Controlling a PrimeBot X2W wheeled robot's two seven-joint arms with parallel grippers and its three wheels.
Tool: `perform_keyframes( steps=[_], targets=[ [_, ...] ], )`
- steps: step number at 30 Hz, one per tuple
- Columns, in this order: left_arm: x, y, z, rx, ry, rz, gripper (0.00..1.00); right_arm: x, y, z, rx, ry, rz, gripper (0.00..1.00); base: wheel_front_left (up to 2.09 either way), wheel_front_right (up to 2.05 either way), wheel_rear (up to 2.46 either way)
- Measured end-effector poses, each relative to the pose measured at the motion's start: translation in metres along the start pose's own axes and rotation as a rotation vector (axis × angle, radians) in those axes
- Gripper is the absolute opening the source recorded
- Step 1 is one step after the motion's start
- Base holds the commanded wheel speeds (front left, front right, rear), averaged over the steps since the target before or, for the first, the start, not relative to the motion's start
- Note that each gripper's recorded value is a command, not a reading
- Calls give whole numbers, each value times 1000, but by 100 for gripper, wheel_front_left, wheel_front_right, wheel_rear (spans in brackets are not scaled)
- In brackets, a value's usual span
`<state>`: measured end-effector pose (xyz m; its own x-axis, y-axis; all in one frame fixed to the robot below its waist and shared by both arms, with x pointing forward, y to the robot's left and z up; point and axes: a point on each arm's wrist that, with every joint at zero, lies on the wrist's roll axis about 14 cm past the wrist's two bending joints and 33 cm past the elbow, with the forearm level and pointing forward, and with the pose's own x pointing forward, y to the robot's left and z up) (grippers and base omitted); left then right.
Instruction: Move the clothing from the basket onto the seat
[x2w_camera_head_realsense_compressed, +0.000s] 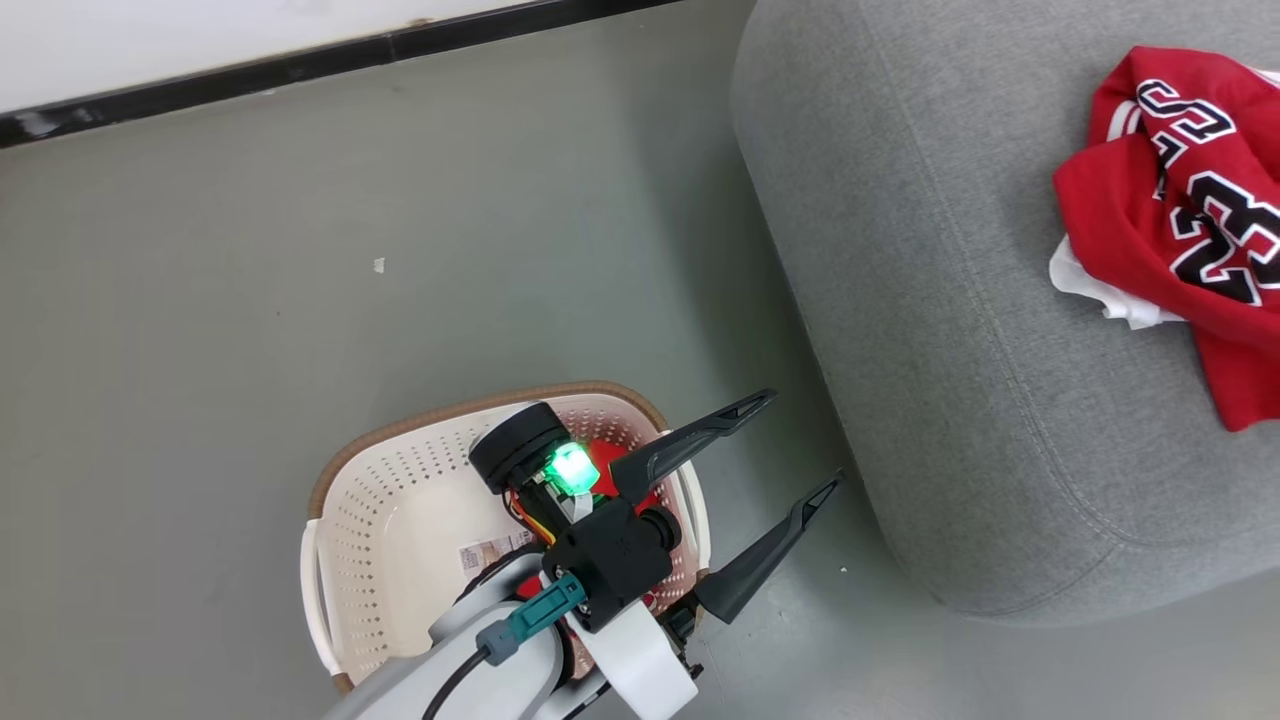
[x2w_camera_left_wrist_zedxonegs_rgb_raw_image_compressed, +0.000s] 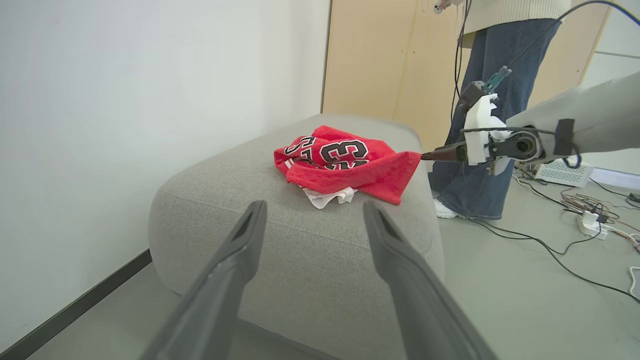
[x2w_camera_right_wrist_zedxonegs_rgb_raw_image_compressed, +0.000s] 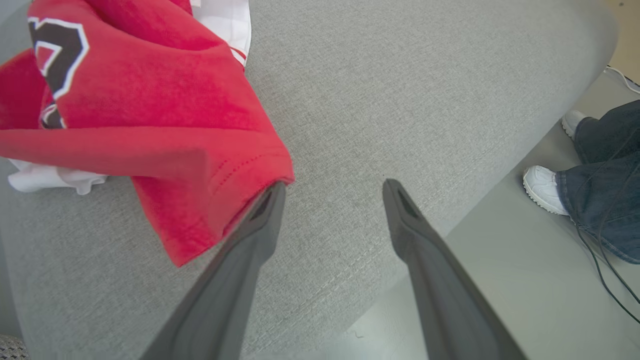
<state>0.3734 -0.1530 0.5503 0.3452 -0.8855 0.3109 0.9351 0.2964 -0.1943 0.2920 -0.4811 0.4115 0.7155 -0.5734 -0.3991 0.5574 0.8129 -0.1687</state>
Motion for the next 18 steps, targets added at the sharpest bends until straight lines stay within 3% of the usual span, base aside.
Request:
perform_keyframes(
  steps=[10,18],
  targets=[
    [6,-5,1,-2,-10,-21,100,-11,17,-13,-3,59,61,100,0,0,0],
    [8,-6,9,17,-29,-21,100,-9,22,41,-40,-108,121,100,0,0,0]
  ],
)
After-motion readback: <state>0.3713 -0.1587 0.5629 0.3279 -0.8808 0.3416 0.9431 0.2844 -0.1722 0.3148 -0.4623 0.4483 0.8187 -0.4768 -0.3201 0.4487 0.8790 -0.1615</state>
